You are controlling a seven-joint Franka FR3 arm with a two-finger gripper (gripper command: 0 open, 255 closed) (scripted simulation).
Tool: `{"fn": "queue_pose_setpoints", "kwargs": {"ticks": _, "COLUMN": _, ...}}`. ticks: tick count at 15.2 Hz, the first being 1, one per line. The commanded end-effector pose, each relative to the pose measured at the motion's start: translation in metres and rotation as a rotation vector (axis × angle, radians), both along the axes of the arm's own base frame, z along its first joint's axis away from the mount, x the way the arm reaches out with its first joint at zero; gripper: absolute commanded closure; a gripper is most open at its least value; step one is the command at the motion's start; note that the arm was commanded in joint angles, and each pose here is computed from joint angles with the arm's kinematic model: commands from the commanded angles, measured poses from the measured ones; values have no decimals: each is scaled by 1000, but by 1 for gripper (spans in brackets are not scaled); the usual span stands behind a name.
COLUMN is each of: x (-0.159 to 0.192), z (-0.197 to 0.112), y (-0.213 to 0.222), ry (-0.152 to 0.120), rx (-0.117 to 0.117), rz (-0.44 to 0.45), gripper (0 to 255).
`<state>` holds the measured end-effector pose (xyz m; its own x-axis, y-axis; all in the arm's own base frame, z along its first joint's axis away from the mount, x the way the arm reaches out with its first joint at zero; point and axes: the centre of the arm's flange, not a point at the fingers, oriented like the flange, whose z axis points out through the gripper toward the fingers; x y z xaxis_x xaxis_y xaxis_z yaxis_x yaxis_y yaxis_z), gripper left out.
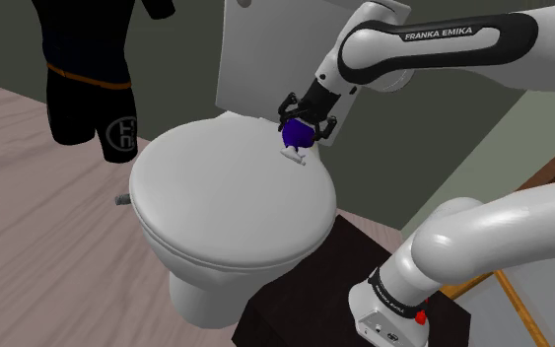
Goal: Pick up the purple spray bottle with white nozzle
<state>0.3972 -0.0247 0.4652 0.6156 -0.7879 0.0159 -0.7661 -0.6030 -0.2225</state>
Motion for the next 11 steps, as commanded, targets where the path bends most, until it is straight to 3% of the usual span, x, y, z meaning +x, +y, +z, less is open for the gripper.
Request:
{"fn": "queue_pose_setpoints", "kwargs": {"ticks": 1, "x": 1, "z": -11, "y": 0, "ry": -1, "rx": 1, "rz": -3, "gripper": 0}}
{"fn": "queue_pose_setpoints", "kwargs": {"ticks": 4, "x": 1, "z": -20, "y": 0, "ry": -1, "rx": 1, "rz": -3, "gripper": 0}}
{"fn": "queue_pose_setpoints", "kwargs": {"ticks": 5, "x": 0, "z": -20, "y": 0, "ry": -1, "rx": 1, "rz": -3, "gripper": 255}}
{"fn": "queue_pose_setpoints", "kwargs": {"ticks": 11, "x": 0, "z": -21, "y": 0, "ry": -1, "rx": 1, "rz": -3, "gripper": 255}}
